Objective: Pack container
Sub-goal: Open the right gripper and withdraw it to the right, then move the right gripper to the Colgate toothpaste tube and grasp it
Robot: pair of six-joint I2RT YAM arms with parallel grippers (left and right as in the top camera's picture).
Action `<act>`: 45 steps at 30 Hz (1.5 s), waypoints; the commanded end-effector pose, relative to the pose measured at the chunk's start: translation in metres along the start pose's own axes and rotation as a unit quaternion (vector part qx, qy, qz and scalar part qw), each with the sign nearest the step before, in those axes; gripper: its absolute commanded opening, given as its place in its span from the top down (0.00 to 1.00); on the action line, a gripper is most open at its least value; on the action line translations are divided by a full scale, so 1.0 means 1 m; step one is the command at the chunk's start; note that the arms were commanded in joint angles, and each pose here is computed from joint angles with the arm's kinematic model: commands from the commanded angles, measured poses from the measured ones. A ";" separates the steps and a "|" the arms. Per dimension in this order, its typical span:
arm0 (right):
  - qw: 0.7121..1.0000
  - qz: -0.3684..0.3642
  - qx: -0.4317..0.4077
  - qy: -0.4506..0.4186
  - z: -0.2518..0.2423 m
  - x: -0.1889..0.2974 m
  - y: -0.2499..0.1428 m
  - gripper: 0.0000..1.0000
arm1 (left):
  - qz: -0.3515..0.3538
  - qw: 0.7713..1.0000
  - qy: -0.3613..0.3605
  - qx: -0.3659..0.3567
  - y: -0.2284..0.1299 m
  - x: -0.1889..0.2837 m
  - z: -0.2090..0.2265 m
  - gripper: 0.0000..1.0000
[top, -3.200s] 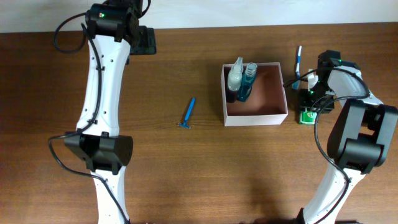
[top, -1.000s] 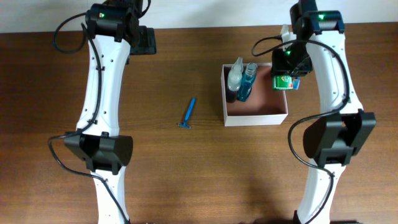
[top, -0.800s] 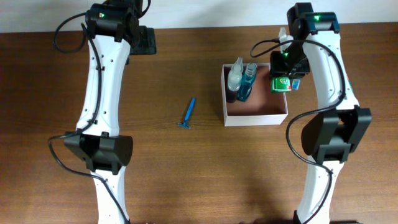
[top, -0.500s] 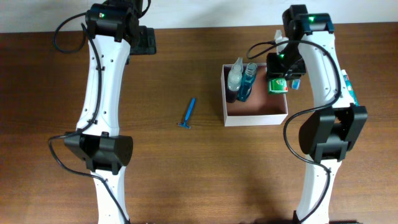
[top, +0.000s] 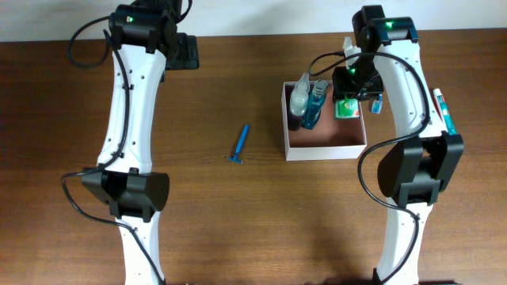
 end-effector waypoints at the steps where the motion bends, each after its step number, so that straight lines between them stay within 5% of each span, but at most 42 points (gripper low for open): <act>1: 1.000 0.005 -0.002 0.000 0.002 -0.004 -0.001 0.46 | -0.005 1.000 0.004 -0.001 0.001 0.003 0.002 0.01; 18: 1.000 -0.002 -0.003 -0.010 -0.001 0.001 0.001 0.45 | -0.005 1.000 0.004 -0.001 0.001 0.003 0.002 0.01; 25: 0.998 -0.044 -0.027 -0.045 -0.027 0.046 0.004 0.43 | -0.005 1.000 0.004 -0.001 0.001 0.003 0.002 0.01; 31: 0.986 -0.073 -0.084 -0.126 -0.087 0.095 -0.012 0.30 | -0.005 1.000 0.005 -0.001 0.001 0.002 0.002 0.01; 36: 0.979 -0.057 -0.154 -0.119 -0.138 0.099 -0.033 0.01 | -0.005 1.000 0.004 -0.001 0.001 0.003 0.002 0.01; 45: 0.969 -0.096 -0.187 -0.131 -0.212 0.109 -0.050 0.01 | -0.005 1.000 0.004 -0.001 0.001 0.003 0.002 0.01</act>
Point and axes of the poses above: each gripper's point midway between its finger pads, its own x axis back along the fingers, its own z axis along the line the jaws close on, y = z × x, the point moved 7 cm from there along x, back along the fingers, and after that the axes turned 4 degrees about x, right-handed, at the moved point
